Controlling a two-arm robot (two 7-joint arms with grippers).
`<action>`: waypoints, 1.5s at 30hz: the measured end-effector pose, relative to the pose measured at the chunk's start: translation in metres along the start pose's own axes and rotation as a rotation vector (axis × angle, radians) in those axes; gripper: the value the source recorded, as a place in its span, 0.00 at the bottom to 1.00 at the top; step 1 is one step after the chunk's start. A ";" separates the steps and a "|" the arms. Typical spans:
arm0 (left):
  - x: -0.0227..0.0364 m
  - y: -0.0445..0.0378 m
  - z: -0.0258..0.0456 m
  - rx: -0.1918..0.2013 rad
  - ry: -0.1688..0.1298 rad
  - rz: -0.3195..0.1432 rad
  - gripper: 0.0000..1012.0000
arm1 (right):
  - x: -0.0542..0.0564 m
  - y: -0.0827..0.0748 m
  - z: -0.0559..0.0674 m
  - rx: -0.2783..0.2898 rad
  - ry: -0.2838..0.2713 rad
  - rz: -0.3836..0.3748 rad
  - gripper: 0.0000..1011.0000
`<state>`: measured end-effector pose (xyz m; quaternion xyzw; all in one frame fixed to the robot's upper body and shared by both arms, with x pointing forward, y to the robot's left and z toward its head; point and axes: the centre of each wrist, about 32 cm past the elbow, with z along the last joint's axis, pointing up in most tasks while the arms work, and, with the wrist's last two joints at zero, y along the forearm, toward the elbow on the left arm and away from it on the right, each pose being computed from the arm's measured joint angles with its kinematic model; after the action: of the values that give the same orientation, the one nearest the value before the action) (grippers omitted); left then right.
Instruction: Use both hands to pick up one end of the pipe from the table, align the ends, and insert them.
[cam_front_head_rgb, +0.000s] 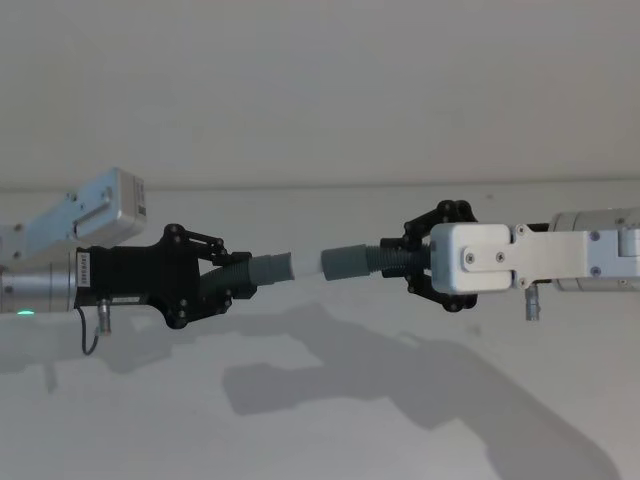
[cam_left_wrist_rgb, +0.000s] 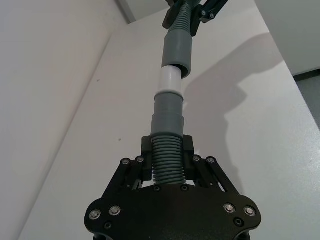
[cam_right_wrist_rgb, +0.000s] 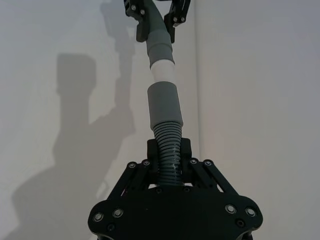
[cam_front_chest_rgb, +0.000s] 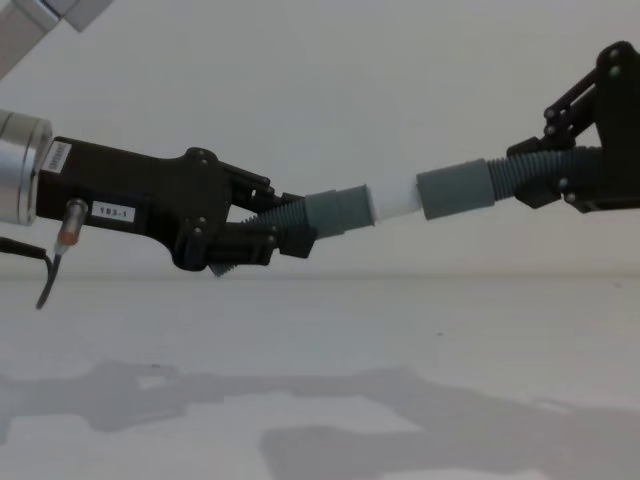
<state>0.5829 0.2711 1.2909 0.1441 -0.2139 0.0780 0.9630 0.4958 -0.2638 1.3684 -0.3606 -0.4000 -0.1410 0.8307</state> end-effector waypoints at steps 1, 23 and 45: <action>0.0000 0.0000 0.0000 0.000 0.000 0.000 0.30 | 0.000 0.000 0.000 0.002 0.001 0.000 0.22; 0.0000 0.0001 0.0000 0.000 0.000 0.001 0.30 | -0.001 0.002 0.005 0.026 0.011 -0.001 0.22; 0.0000 -0.0001 0.0000 0.000 0.000 0.000 0.30 | -0.001 0.001 0.002 0.020 0.023 -0.011 0.22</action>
<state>0.5828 0.2710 1.2909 0.1440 -0.2139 0.0778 0.9630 0.4947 -0.2621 1.3686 -0.3486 -0.3937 -0.1458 0.8380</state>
